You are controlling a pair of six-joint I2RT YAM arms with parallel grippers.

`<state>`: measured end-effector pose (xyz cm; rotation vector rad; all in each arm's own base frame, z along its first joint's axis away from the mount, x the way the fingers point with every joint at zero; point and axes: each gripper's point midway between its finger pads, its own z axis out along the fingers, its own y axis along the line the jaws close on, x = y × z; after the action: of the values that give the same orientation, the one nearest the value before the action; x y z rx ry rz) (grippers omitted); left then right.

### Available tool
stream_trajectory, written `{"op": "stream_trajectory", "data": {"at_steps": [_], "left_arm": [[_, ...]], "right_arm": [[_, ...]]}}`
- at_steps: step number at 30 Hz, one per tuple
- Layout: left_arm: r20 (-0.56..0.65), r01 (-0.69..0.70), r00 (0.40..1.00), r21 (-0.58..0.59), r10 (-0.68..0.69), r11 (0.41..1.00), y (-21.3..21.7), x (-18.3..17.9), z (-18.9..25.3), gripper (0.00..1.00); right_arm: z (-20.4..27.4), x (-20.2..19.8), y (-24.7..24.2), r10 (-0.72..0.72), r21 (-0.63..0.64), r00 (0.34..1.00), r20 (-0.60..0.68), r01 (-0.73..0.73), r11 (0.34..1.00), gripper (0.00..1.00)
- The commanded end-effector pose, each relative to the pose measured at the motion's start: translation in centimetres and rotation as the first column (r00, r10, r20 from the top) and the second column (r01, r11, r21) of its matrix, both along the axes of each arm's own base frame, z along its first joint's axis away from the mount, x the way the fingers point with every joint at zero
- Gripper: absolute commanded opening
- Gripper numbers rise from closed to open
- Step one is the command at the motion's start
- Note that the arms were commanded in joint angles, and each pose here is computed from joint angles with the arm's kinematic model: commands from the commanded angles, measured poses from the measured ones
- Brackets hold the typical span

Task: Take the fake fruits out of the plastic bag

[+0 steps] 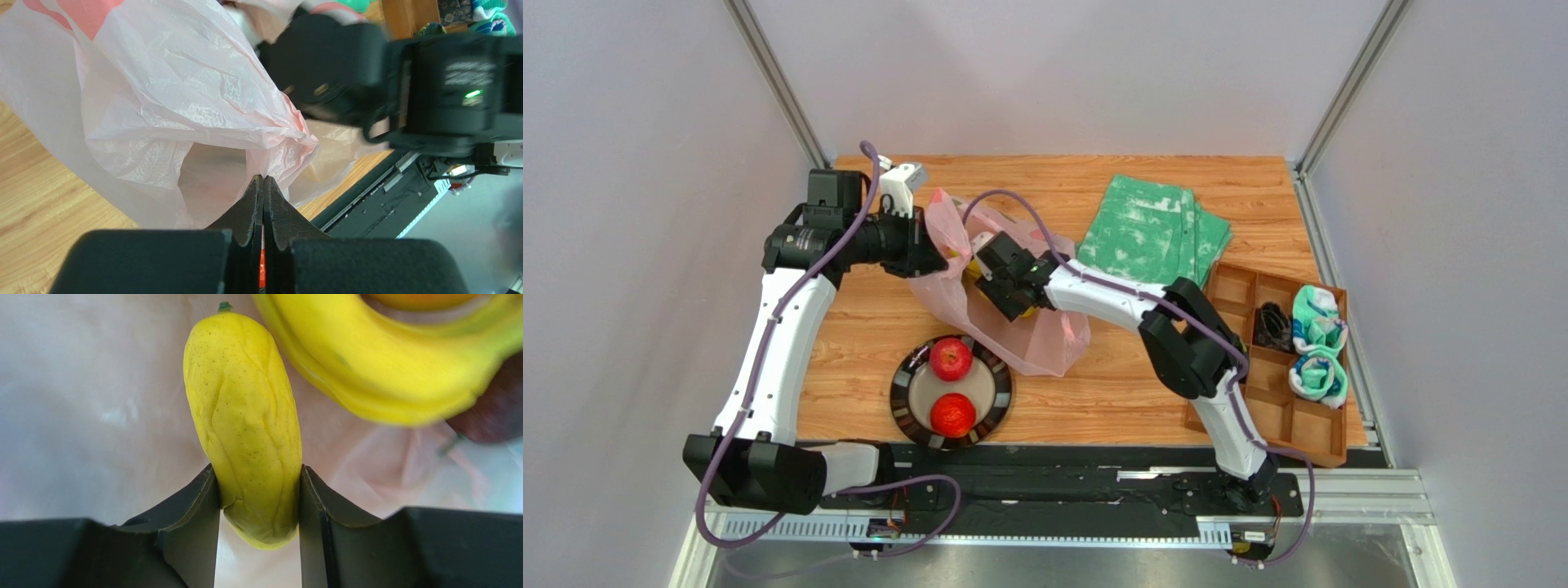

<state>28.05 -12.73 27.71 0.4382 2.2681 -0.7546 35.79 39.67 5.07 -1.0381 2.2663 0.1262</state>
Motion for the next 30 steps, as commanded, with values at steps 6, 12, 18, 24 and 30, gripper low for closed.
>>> {"op": "stream_trajectory", "data": {"at_steps": [6,12,18,24,30], "left_arm": [[0.063,-0.023,0.998,-0.036,0.025,0.999,0.2,1.7,1.8,0.00],[0.046,-0.031,0.998,-0.065,0.035,0.997,-0.1,3.2,1.9,0.00],[0.013,-0.020,1.000,-0.097,0.021,0.995,-0.7,5.3,1.8,0.00],[0.015,-0.020,1.000,-0.090,0.022,0.996,-0.7,8.2,2.3,0.00],[0.094,-0.046,0.994,-0.095,0.055,0.994,0.5,9.7,6.0,0.00]], "right_arm": [[14.2,-2.8,-2.5,0.162,0.358,0.983,-0.086,-0.121,0.926,0.00],[18.4,-7.6,-4.1,0.364,0.400,0.931,-0.030,-0.322,0.858,0.00],[21.8,-11.4,-3.5,0.548,0.397,0.831,0.093,-0.536,0.745,0.00],[24.1,-14.4,0.8,0.731,0.293,0.645,0.223,-0.760,0.581,0.00],[22.4,-16.9,5.2,0.849,0.149,0.450,0.278,-0.893,0.424,0.00]]}}
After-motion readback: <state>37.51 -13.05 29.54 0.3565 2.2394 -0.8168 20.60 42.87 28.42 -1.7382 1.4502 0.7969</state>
